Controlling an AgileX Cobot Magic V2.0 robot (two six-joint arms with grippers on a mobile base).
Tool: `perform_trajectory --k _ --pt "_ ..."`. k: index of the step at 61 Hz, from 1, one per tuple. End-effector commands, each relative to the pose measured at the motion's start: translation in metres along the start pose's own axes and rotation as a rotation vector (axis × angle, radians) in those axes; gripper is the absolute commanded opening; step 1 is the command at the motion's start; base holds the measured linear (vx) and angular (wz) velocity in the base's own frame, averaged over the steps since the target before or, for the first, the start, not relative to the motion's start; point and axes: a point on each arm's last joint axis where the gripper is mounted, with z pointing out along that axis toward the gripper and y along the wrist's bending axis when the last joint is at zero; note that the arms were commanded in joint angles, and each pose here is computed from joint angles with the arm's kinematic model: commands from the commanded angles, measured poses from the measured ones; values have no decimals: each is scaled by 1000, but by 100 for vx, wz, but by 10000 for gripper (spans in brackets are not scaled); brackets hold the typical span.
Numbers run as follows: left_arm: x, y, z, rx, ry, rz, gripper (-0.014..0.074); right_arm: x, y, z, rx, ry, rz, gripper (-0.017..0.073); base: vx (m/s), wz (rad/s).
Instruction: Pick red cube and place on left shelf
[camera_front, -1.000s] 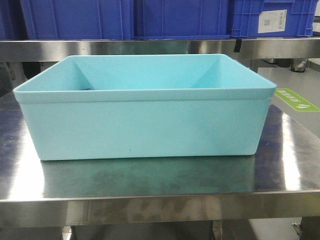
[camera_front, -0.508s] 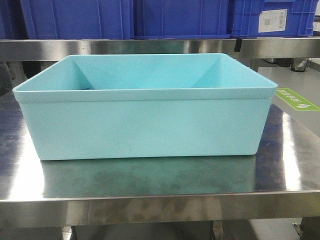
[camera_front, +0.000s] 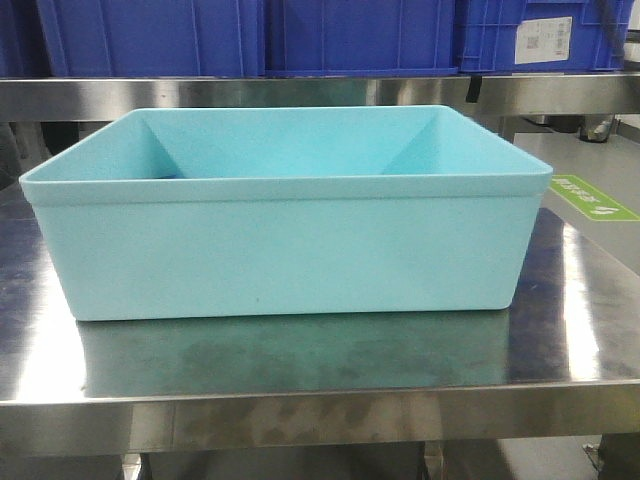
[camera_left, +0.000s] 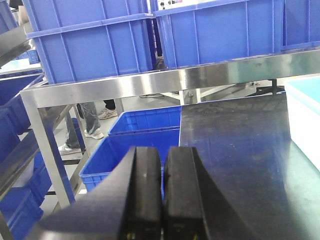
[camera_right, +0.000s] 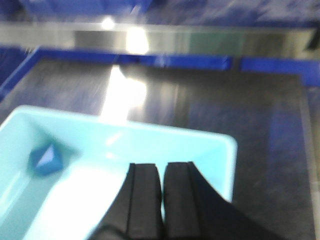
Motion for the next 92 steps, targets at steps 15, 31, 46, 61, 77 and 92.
perform_trajectory --k 15,31,46,61,77,92 --pt "-1 0 -1 -13 -81 -4 106 -34 18 33 -30 14 -30 527 0 0" --pt "-1 0 -1 -13 -81 -4 106 -45 21 52 -34 1 -27 484 0 0" --pt "-1 0 -1 -13 -81 -4 106 -40 21 54 -31 47 -19 484 0 0" --pt "-1 0 -1 -13 -81 -4 106 -21 18 54 0 263 -22 482 0 0" --pt "-1 0 -1 -13 -81 -4 106 -9 17 61 12 361 -24 549 0 0" --pt "-1 0 -1 -13 -81 -4 106 -5 27 65 -11 359 -38 563 0 0"
